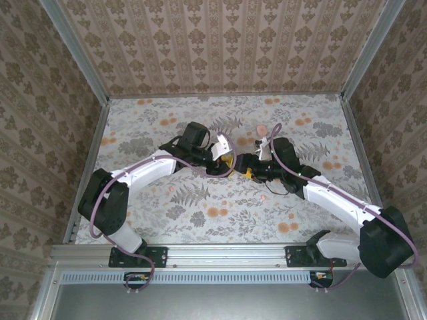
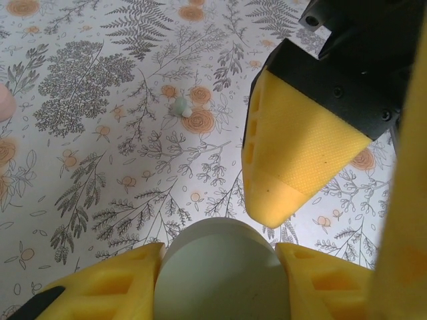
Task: Insert the wireless bluetooth earbuds into the charging case
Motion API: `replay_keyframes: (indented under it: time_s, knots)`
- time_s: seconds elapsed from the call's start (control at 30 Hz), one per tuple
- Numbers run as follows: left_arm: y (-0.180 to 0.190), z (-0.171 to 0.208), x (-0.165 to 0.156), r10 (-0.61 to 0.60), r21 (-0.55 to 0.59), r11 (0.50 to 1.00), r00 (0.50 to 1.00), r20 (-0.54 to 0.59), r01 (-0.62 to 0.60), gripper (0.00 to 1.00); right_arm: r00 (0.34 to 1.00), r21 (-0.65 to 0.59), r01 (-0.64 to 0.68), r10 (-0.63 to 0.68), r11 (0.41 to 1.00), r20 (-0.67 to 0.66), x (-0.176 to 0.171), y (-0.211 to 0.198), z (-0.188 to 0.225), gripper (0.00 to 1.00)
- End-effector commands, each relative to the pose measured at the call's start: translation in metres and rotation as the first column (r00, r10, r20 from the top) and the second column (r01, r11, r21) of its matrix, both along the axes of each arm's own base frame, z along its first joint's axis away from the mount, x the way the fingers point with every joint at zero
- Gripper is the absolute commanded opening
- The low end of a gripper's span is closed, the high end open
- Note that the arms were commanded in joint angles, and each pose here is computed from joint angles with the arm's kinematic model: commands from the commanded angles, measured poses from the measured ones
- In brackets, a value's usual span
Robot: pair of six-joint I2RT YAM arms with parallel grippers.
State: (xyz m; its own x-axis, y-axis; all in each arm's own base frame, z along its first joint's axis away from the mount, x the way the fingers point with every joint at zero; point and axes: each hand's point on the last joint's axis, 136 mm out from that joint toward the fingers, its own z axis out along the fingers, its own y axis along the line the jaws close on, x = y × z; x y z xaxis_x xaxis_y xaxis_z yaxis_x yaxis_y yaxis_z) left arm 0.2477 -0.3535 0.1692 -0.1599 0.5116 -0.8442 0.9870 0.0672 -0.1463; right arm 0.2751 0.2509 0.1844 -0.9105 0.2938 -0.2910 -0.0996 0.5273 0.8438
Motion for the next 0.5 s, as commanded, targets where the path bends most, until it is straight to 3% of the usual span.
replay_keyframes:
  time_s: [0.0, 0.3, 0.47]
  knots:
    - [-0.002, 0.029, -0.013, -0.043, -0.077, 0.996, 0.999, 0.033, 0.045, 0.36, 1.0, -0.005, 0.019, -0.019, 1.0, -0.016, 0.0, -0.003, 0.001, 0.73]
    - [-0.001, 0.048, -0.025, -0.071, -0.12, 0.99, 0.995, 0.065, 0.078, 0.35, 0.995, 0.026, 0.02, -0.017, 0.999, -0.1, 0.001, 0.006, -0.005, 0.75]
    - [-0.002, 0.054, -0.021, -0.051, -0.131, 0.989, 0.995, 0.082, 0.061, 0.36, 0.994, 0.004, -0.037, 0.037, 0.999, -0.105, -0.008, 0.02, -0.008, 0.6]
